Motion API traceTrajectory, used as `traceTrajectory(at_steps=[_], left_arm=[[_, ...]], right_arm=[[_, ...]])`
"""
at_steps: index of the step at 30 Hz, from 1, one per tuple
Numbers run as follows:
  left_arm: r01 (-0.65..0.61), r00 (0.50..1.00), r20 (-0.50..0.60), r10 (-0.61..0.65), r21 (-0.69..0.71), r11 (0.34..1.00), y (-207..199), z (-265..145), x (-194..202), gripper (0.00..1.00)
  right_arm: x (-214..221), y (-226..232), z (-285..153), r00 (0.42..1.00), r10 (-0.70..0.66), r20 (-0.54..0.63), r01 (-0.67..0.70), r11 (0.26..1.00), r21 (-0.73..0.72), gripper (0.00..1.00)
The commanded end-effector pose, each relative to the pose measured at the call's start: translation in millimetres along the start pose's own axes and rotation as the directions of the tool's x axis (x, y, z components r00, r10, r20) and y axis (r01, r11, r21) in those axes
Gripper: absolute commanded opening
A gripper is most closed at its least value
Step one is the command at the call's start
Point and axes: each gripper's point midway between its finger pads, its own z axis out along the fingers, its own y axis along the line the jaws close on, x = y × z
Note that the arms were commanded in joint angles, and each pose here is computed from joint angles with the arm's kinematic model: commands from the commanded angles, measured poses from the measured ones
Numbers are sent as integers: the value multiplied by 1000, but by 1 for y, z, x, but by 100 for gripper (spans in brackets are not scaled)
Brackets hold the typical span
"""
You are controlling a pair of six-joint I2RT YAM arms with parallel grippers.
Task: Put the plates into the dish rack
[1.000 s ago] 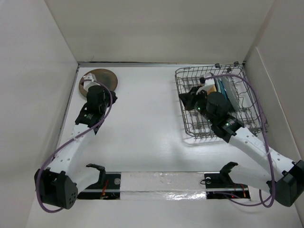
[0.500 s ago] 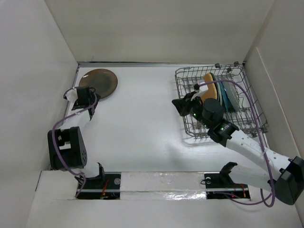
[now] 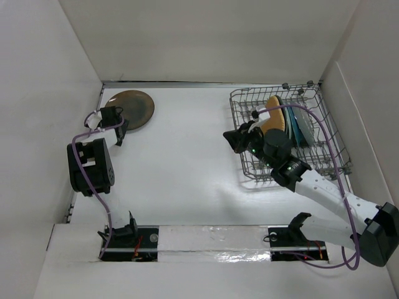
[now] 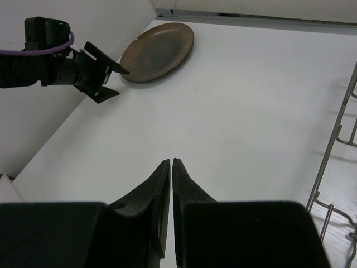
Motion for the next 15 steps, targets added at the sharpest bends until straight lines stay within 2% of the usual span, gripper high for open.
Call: traceTrajectory(at_steps=[1,9,15], left_arm=[[46,999,2,-46,10,999,-11,6,-9,60],[98,992,-79,-96,23,995,-11,26,14,53],[159,985,-79,-154,58,986,-14,32,18,49]], right_arm=[[-12,11,5,999,1,48,1,999,-40,11],[-11,9,6,999,-1,46,3,999,-32,11],[-8,7,8,999,-3,39,4,1000,-25,12]])
